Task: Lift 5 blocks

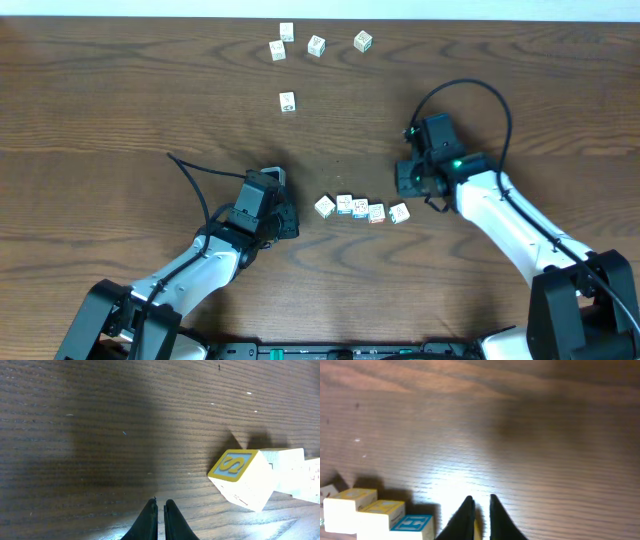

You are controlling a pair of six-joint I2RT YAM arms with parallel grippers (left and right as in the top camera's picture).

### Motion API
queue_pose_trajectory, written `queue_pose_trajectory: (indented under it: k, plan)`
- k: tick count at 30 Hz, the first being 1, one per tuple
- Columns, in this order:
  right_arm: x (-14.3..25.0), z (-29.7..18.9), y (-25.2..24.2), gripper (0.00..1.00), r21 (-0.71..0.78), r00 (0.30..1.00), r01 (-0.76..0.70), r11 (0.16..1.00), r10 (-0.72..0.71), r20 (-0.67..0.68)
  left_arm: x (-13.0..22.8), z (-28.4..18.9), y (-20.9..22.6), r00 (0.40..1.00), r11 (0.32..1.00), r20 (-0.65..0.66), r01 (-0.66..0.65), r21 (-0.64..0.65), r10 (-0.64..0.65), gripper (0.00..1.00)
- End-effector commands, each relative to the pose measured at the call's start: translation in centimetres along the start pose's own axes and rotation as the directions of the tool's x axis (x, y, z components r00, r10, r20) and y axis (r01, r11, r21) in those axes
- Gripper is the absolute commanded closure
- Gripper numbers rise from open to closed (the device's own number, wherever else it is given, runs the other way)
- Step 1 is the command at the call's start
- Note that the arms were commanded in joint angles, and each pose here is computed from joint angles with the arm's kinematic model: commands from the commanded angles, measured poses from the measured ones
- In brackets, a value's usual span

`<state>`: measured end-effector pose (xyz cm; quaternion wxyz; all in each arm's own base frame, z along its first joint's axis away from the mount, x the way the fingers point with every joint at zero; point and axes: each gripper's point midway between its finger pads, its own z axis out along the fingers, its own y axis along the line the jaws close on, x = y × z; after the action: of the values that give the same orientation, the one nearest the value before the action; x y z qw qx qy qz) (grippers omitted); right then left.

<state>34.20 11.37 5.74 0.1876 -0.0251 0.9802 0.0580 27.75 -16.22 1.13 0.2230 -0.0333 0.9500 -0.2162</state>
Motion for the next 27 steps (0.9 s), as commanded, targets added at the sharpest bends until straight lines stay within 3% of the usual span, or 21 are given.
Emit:
queue_pose_trajectory:
  k: [1, 10, 27]
  plan:
    - [0.8, 0.3, -2.0, 0.97, 0.056, 0.999, -0.015, 0.998, 0.017, -0.038, -0.5, -0.1, -0.2, 1.000, 1.000, 0.013, -0.008, -0.005, 0.008, 0.92]
    - [5.8, 2.3, -2.4, 0.99, 0.047, 0.990, -0.005, 0.999, 0.011, -0.139, -0.5, -0.1, -0.2, 1.000, 1.000, 0.013, -0.008, -0.005, 0.008, 0.92]
    - [7.1, 2.2, 1.8, 0.99, -0.052, 0.984, 0.060, 0.997, -0.068, -0.165, -0.2, -0.1, -0.1, 1.000, 1.000, 0.004, -0.006, -0.010, 0.006, 0.92]
